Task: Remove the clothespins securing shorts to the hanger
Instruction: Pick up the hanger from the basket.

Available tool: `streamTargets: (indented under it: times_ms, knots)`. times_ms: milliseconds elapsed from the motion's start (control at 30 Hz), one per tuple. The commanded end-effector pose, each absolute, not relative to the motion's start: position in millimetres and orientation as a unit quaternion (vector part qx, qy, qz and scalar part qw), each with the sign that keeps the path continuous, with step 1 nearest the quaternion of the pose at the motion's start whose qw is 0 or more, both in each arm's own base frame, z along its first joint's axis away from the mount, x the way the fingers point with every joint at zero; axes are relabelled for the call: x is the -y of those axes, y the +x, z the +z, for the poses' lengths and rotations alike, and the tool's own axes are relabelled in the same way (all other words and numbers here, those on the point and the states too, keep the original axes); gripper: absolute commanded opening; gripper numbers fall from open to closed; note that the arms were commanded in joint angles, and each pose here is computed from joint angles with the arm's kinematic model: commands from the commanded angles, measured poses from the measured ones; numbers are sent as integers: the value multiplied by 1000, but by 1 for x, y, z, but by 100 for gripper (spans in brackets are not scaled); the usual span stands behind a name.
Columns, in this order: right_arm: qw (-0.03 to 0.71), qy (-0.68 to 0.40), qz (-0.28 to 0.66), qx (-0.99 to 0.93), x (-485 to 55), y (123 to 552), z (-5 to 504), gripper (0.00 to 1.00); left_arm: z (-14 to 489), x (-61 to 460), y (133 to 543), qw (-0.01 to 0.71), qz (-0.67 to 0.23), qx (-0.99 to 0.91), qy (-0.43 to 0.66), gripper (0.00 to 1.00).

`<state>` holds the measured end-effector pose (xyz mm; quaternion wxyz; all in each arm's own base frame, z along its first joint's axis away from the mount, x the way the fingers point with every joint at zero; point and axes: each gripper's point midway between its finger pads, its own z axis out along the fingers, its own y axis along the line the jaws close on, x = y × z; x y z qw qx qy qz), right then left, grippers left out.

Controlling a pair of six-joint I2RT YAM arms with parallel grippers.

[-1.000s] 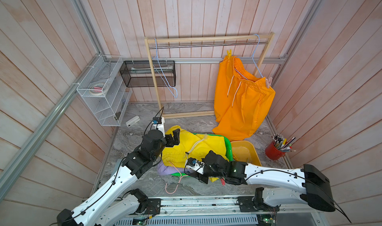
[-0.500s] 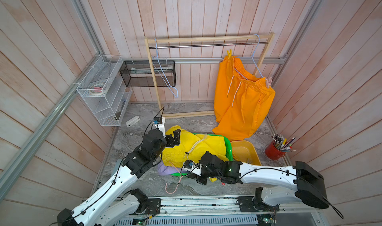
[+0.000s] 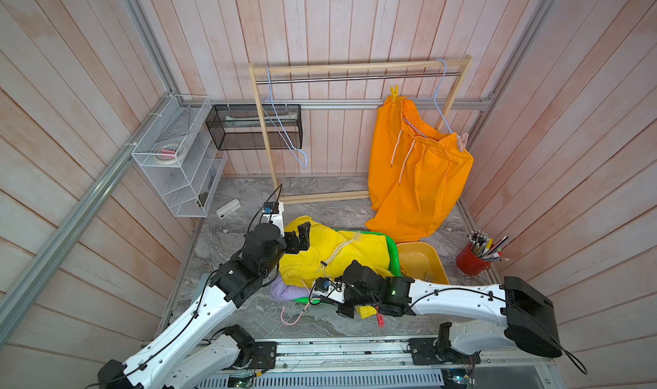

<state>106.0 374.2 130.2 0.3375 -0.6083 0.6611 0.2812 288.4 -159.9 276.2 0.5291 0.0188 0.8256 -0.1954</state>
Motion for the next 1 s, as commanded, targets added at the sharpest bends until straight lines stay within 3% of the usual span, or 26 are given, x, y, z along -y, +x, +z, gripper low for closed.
streamTargets:
  times_ms: [0,400,800,967]
  knots:
    - [395,-597,280,-640,-376,116,166,0,291,152,285,543,-197,-817,10,100]
    - [510,-470,377,-614,-328,173,254,0,334,133,266,590,-211,-780,-2,100]
    - [513,-409,442,-612,-327,204,284,0,326,184,250,555,-339,-756,77,100]
    - [515,-386,472,-602,-322,215,305,0,311,199,250,529,-349,-767,105,100]
